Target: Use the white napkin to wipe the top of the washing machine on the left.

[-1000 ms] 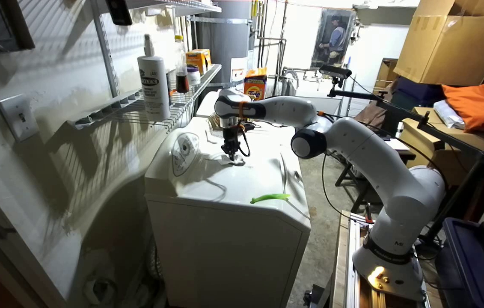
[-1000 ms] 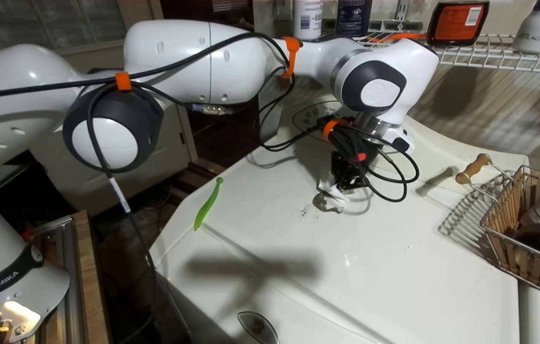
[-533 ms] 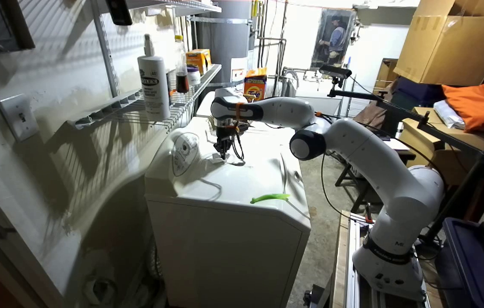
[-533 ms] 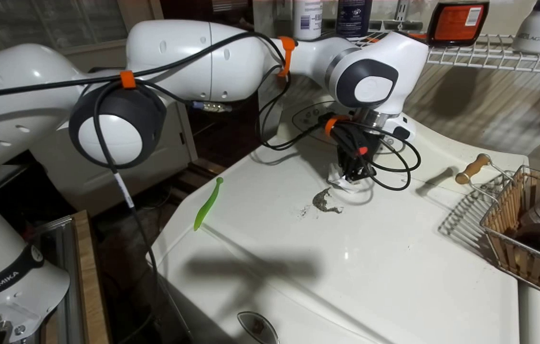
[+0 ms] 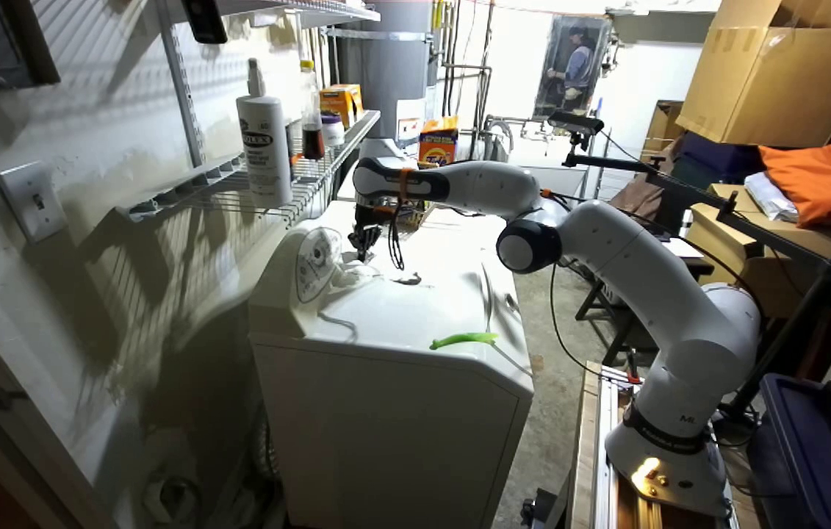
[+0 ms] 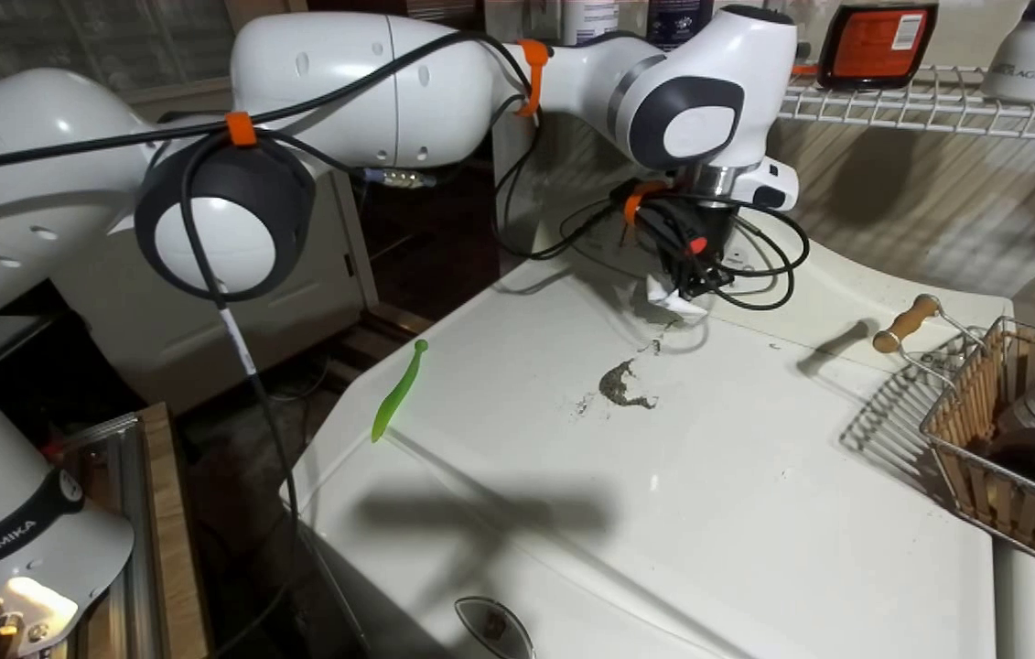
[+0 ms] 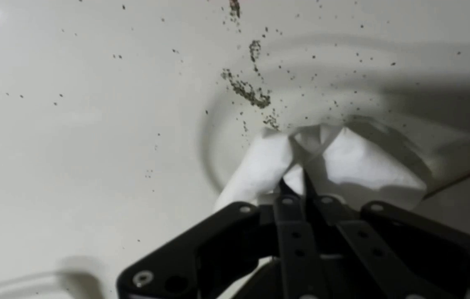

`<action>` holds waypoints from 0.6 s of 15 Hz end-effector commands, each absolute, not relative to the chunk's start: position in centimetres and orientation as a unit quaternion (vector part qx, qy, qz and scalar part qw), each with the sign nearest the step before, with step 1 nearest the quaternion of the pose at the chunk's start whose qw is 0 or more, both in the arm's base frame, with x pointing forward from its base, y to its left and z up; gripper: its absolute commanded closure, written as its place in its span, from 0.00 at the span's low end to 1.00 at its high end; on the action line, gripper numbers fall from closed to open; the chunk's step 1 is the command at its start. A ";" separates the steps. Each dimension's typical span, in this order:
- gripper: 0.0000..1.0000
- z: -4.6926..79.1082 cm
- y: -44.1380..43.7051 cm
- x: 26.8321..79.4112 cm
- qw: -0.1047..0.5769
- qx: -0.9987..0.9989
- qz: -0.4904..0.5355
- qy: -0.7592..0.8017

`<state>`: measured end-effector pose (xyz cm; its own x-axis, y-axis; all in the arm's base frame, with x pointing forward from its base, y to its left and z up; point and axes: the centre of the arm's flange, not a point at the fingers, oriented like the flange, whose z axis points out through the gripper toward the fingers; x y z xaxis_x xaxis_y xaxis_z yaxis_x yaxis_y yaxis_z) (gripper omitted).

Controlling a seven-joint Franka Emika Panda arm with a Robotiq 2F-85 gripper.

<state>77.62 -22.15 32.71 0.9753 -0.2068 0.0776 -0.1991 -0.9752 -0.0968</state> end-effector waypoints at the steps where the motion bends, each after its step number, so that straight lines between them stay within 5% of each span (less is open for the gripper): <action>1: 0.99 31.4 -21.1 77.1 0.065 -0.993 -0.078 0.055; 9: 0.99 26.6 -21.5 79.0 0.085 -0.983 -0.156 -0.045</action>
<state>79.76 -21.53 28.03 0.9655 0.0192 0.2598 0.0477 -0.9934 -0.1039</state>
